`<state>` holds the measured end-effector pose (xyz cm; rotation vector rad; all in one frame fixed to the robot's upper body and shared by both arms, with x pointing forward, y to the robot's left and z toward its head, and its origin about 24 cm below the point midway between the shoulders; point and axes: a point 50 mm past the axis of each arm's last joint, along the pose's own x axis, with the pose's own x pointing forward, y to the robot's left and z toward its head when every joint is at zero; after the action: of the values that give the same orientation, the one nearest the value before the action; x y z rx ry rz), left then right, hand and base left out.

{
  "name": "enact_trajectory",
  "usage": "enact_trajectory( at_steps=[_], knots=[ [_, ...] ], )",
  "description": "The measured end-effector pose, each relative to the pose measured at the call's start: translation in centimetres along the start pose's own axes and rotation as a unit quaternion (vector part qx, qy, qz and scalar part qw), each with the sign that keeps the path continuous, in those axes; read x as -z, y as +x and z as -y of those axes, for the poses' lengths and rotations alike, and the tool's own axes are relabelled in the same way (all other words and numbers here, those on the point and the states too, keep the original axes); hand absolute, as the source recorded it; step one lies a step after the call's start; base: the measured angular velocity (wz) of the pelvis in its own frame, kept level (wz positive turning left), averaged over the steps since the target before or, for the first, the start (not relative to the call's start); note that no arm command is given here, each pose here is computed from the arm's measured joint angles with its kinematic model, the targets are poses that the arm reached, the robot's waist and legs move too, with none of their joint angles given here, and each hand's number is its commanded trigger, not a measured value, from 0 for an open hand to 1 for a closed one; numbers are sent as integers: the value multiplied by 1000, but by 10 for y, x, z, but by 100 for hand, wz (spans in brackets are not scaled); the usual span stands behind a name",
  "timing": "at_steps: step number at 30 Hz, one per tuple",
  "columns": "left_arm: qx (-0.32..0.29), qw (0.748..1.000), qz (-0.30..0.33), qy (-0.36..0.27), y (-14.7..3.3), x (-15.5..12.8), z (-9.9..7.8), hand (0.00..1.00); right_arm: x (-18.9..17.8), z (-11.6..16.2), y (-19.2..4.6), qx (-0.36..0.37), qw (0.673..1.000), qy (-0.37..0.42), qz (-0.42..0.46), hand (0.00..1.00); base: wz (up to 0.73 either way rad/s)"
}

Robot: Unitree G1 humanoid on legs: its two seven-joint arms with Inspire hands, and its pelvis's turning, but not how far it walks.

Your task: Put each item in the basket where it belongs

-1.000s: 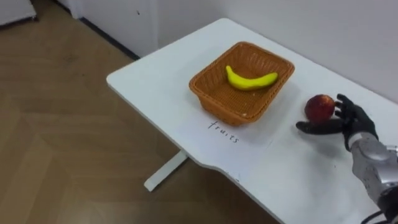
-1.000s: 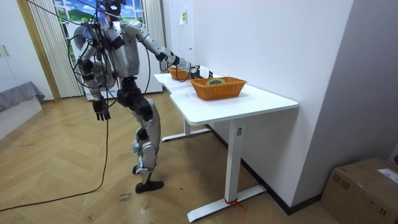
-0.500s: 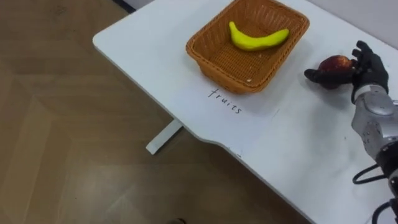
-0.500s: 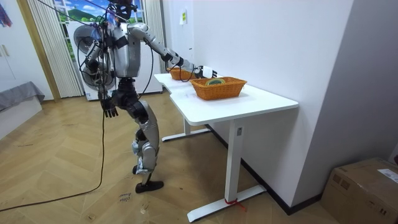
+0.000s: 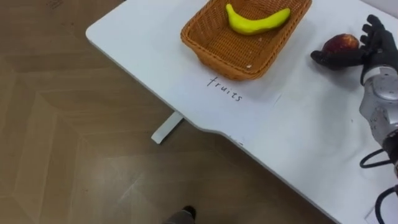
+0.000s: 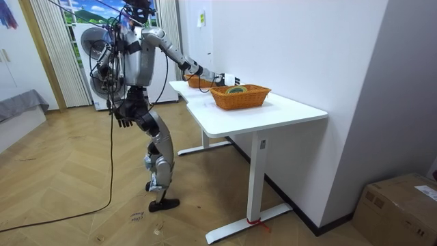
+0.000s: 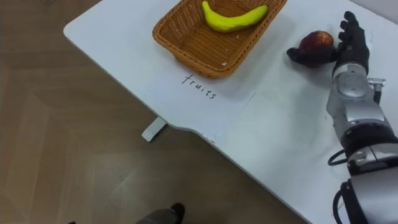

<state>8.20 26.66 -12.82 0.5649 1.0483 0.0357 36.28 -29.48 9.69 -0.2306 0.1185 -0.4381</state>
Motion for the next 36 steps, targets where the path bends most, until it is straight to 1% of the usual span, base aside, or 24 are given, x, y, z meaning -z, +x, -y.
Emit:
enact_trajectory(
  at_steps=[5, 9, 10, 11, 12, 13, 18, 22, 29, 36],
  knots=[
    [-8, 1000, 13, -4, 3, -10, 0, 0, -7, -2, 2, 2, 1000, -15, 13, 0, -7],
    [-11, 1000, 21, -12, 4, -17, 5, 0, -9, -3, 2, -6, 999, -27, 18, 0, -7],
    [-10, 1000, 20, -13, 4, -17, 5, 0, -9, -4, 2, -10, 999, -33, 19, 13, -3],
    [-9, 1000, 18, -13, 4, -16, 6, 0, -9, -4, 2, -11, 999, -36, 19, 52, 0],
    [-9, 1000, 17, -13, 4, -15, 6, 0, -9, -4, 2, -11, 999, -38, 19, 84, 0],
    [-8, 1000, 15, -13, 4, -15, 7, 0, -9, -4, 2, -12, 999, -42, 19, 100, 0],
    [-5, 1000, 4, -13, 6, -12, 9, 0, -10, -5, 2, -18, 995, -92, 31, 100, 0],
    [-2, 1000, 4, -13, 6, -12, 10, 0, -11, 3, 3, -1, 992, -118, 36, 100, 0],
    [6, 1000, 21, -7, 9, -24, 13, 0, -14, 8, 4, 4, 991, -123, 43, 100, 0],
    [14, 1000, 24, -8, 9, -26, 14, 0, -13, 8, 4, 3, 991, -132, 39, 100, 0]
  ],
)
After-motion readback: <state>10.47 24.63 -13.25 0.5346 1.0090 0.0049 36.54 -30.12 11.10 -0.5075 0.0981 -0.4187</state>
